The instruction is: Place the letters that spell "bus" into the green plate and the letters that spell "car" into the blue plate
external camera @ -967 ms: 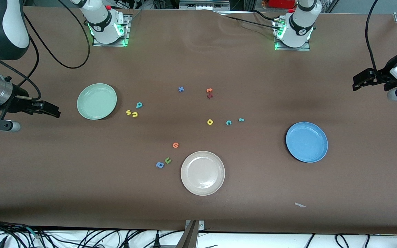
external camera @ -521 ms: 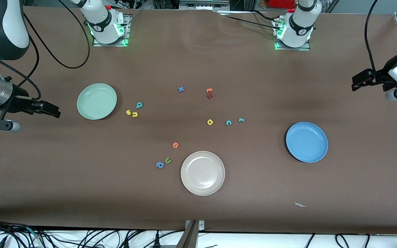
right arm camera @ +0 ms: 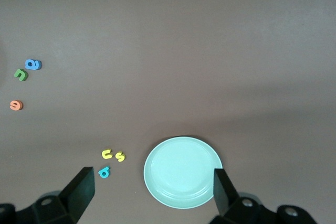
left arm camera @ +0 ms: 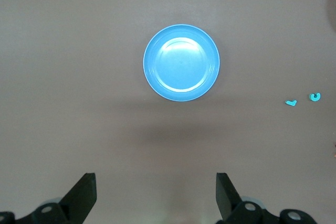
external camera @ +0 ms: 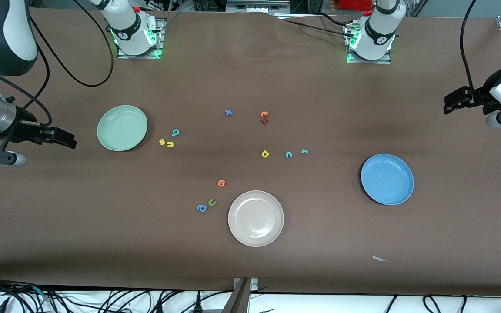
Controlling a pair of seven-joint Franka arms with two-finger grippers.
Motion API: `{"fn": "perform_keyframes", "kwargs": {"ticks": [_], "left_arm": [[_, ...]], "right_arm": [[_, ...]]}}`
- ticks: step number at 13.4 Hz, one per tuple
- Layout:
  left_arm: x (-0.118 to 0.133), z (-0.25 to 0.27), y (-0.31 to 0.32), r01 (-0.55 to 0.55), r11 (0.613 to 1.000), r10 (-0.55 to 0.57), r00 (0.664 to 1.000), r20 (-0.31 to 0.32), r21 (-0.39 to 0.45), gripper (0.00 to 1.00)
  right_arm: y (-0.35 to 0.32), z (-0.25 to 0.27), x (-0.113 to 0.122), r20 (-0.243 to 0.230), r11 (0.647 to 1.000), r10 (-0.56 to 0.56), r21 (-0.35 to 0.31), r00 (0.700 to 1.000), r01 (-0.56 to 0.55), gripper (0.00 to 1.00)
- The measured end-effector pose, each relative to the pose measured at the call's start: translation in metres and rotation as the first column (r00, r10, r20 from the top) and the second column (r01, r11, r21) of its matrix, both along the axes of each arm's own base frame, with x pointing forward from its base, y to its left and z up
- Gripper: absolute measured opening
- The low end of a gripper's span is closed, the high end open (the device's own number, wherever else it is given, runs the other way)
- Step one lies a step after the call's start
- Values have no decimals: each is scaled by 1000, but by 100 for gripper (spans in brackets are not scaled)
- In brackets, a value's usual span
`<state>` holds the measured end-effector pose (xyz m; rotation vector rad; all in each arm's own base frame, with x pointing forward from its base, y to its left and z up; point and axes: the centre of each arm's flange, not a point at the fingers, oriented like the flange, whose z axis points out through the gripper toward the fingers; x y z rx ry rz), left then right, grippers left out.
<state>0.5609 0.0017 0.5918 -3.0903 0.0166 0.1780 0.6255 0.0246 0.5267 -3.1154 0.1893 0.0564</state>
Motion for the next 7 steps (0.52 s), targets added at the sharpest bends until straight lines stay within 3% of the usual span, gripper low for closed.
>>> {"fn": "perform_keyframes", "kwargs": {"ticks": [7], "left_arm": [[0, 0, -2, 3, 1000, -3, 1000, -2, 0, 100]], "right_arm": [[0, 0, 0, 0, 1000, -1, 0, 1000, 1, 100]]}}
